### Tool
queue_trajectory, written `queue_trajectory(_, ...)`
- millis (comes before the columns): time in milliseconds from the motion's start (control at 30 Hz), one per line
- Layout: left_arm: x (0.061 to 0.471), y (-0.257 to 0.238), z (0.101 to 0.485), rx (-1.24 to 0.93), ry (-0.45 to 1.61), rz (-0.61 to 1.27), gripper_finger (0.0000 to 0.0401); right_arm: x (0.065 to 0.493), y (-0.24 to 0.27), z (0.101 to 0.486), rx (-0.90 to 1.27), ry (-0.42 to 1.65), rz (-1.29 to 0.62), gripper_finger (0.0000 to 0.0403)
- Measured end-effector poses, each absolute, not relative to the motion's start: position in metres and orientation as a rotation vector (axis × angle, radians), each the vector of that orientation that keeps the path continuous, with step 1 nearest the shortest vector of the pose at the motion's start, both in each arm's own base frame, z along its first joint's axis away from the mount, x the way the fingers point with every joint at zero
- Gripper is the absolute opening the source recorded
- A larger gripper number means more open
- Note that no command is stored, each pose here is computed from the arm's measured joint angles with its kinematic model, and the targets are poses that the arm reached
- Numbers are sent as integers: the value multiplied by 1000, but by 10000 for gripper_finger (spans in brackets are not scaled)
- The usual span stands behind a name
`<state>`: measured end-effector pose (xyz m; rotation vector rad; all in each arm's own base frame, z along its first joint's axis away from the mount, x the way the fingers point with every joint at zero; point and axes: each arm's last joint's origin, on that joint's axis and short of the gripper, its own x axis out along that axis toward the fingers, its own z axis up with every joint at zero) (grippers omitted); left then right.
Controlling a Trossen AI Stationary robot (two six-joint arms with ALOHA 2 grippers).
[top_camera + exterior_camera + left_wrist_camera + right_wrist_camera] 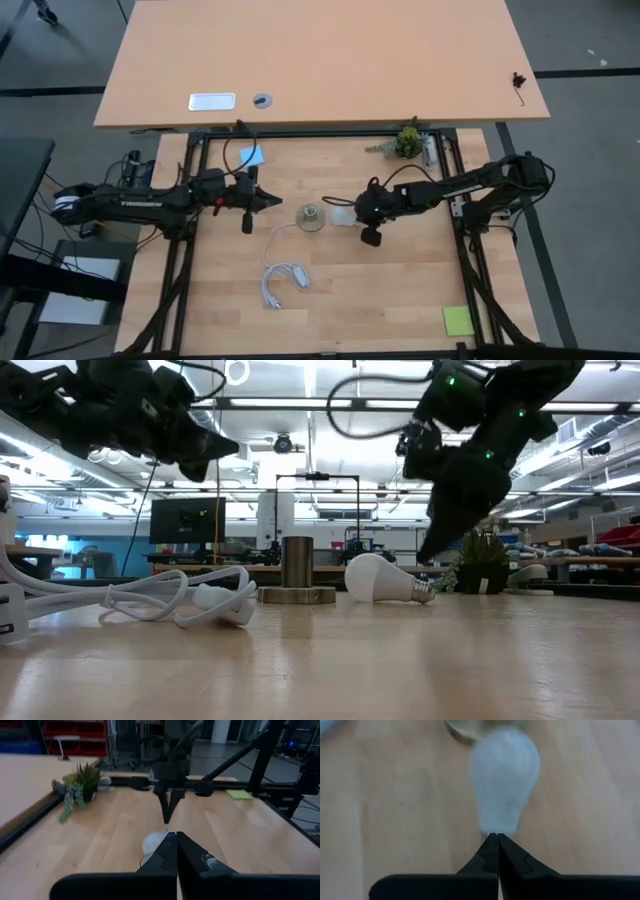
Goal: Screw lightbulb
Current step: Return to Home Position
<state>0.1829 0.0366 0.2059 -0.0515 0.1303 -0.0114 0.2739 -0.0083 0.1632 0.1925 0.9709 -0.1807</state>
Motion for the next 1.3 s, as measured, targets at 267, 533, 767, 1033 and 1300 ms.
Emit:
queue_trajectory(267,170,33,215,-3,116,-13,0,273,-10,191,47,807,-108,4)
queue_trajectory(533,166,32,214,9,37,-22,0,278,-21,209,29,647,-57,4)
queue_trajectory(767,152,28,191,-31,-106,-36,0,275,-28,205,46,500,-10,4)
queue_trajectory(1033,147,29,182,-32,-86,4,0,239,-28,203,45,449,-75,4)
queue_trajectory(1300,141,39,180,-67,-51,34,0,183,-23,207,81,299,-155,3)
